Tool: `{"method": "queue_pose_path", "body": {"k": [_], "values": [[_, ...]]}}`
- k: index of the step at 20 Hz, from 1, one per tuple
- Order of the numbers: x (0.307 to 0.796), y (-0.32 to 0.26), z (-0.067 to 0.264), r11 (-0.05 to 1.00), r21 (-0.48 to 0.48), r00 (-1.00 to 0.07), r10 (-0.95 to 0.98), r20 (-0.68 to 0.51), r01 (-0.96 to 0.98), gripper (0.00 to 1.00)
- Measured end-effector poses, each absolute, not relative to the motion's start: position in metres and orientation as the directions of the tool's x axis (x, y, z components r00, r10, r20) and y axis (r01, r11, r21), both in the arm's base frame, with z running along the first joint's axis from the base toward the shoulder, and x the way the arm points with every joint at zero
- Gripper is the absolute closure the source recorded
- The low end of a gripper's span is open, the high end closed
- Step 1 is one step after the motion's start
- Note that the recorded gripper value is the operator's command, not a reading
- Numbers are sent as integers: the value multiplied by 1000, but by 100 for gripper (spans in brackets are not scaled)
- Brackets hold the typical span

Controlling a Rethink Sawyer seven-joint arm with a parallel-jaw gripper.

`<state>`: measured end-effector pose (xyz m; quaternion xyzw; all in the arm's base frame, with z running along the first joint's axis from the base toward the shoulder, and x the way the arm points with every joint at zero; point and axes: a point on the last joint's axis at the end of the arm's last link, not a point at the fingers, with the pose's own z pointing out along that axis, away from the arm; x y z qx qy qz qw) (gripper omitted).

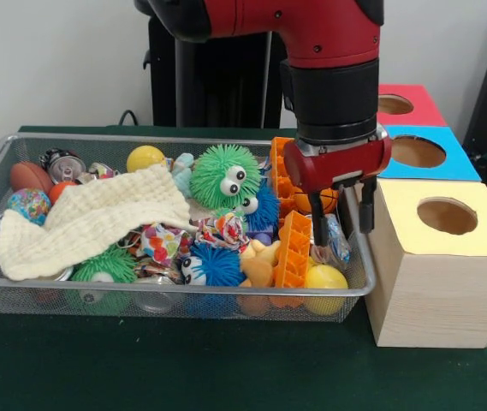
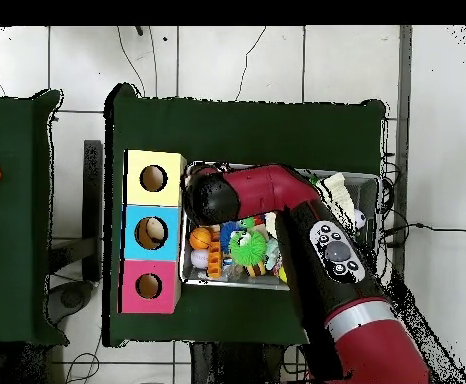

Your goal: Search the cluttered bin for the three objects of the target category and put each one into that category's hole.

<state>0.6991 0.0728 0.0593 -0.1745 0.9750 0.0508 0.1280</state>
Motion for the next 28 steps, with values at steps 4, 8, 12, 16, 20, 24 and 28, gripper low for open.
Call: {"method": "queue_pose_path", "body": {"k": [4, 8, 12, 16, 20, 24, 28], "values": [[695, 72, 52, 928, 44, -901, -347, -261, -370, 0], [691, 72, 46, 924, 42, -899, -358, -253, -380, 0], [687, 74, 37, 923, 54, -902, -358, -243, -381, 0], [683, 76, 28, 923, 79, -908, -352, -227, -377, 0], [677, 77, 22, 923, 114, -921, -344, -184, -368, 0], [671, 76, 20, 924, 152, -934, -333, -131, -351, 0], [666, 75, 20, 922, 172, -938, -337, -84, -347, 0]]}}
